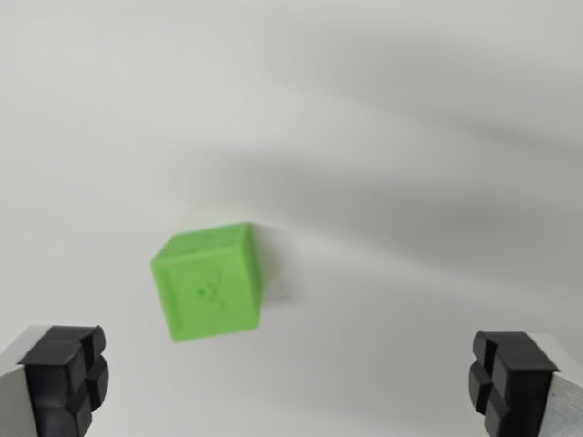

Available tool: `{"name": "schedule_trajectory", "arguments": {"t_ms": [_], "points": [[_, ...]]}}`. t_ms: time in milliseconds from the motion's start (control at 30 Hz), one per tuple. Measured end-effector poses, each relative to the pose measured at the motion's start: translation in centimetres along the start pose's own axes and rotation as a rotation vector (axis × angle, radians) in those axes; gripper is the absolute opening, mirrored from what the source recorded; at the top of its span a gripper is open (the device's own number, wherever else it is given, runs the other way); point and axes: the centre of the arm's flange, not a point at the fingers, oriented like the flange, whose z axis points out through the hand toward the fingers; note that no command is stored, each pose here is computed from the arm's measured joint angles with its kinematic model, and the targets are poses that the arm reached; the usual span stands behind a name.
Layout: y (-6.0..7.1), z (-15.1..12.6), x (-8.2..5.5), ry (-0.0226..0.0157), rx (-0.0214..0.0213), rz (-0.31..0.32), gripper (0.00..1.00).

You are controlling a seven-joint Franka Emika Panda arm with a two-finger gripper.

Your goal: Stack cube

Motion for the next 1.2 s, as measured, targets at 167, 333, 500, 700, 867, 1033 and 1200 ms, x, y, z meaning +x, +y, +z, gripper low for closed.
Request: {"name": "schedule_trajectory", "arguments": {"t_ms": [167, 333, 500, 700, 867, 1033, 1200], "points": [[0.2, 1.4, -1.7, -0.0046, -0.0037, -0.034, 1.0], [0.4, 2.8, -3.3, -0.0098, -0.0068, -0.066, 1.0], [0.7, 4.2, -5.1, -0.0151, -0.0095, -0.1, 1.0], [0.9, 5.7, -7.1, -0.0193, -0.0116, -0.138, 1.0], [0.9, 7.2, -7.8, -0.0194, -0.0094, -0.151, 1.0], [1.0, 9.9, -7.9, -0.0291, -0.0139, -0.151, 1.0], [1.1, 12.0, -7.9, -0.0263, -0.0114, -0.151, 1.0]]}}
